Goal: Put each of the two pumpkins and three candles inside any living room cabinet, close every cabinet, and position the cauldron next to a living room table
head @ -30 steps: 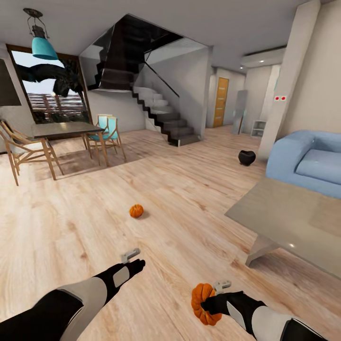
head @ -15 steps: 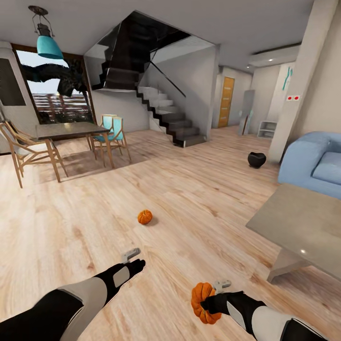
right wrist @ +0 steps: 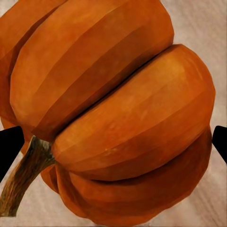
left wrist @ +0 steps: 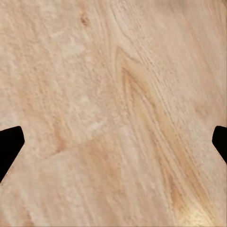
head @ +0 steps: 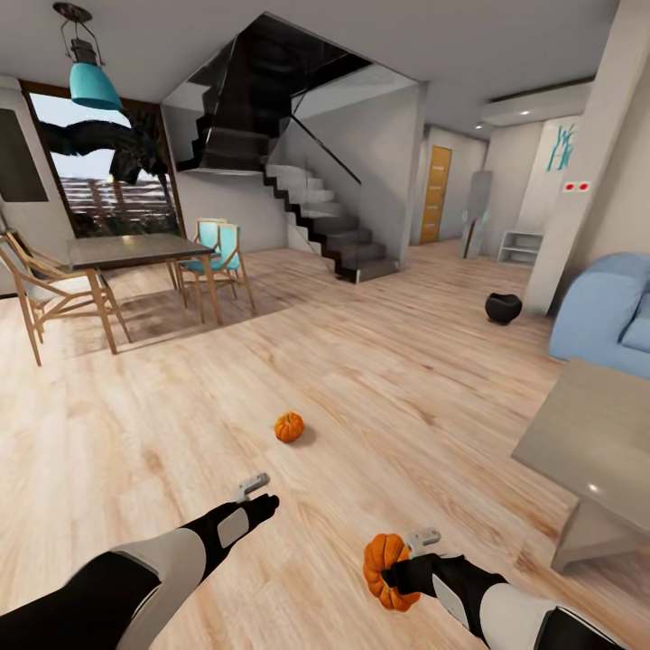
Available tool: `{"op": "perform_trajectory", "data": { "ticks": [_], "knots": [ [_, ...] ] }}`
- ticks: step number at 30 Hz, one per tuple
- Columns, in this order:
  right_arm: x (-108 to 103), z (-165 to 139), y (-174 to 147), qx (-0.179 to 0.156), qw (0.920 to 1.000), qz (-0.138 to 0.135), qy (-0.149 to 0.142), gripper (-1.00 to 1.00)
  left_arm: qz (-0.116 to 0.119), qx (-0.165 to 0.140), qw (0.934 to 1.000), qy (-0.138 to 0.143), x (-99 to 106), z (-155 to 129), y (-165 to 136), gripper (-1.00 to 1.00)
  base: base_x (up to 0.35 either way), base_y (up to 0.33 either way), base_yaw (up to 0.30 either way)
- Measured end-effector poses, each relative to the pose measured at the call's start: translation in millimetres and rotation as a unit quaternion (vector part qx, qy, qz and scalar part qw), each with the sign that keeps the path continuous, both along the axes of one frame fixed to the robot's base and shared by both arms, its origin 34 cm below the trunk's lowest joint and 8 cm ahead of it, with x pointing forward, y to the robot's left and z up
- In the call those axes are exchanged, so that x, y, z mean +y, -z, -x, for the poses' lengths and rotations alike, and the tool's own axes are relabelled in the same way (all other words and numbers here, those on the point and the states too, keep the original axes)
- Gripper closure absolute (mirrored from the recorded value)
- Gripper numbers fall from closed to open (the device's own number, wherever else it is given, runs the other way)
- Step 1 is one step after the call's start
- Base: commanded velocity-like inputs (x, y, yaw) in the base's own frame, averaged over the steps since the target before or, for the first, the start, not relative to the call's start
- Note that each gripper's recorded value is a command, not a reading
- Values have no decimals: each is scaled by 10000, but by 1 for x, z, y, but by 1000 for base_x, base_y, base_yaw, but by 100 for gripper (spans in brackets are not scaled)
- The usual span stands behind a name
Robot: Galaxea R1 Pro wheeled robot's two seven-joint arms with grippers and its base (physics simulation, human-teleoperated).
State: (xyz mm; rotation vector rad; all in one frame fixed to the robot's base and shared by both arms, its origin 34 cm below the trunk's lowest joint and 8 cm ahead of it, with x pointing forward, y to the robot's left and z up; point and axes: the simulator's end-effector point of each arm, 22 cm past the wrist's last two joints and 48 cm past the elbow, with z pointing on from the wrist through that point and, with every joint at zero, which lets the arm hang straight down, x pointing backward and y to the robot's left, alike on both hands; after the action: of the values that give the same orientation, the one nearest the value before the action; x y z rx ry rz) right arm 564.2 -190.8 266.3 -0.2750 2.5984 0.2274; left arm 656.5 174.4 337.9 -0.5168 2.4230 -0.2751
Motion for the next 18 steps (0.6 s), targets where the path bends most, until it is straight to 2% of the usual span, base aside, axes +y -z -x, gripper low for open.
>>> {"op": "perform_trajectory", "data": {
  "ticks": [10,18],
  "knots": [
    [-1,0,0,-1,10000,-4,24,100,16,-1,10000,16,-4,0,0,-100,281,163,0],
    [0,0,0,-1,10000,-14,19,100,16,1,10000,16,-4,0,0,-100,284,100,0]
  ]
}}
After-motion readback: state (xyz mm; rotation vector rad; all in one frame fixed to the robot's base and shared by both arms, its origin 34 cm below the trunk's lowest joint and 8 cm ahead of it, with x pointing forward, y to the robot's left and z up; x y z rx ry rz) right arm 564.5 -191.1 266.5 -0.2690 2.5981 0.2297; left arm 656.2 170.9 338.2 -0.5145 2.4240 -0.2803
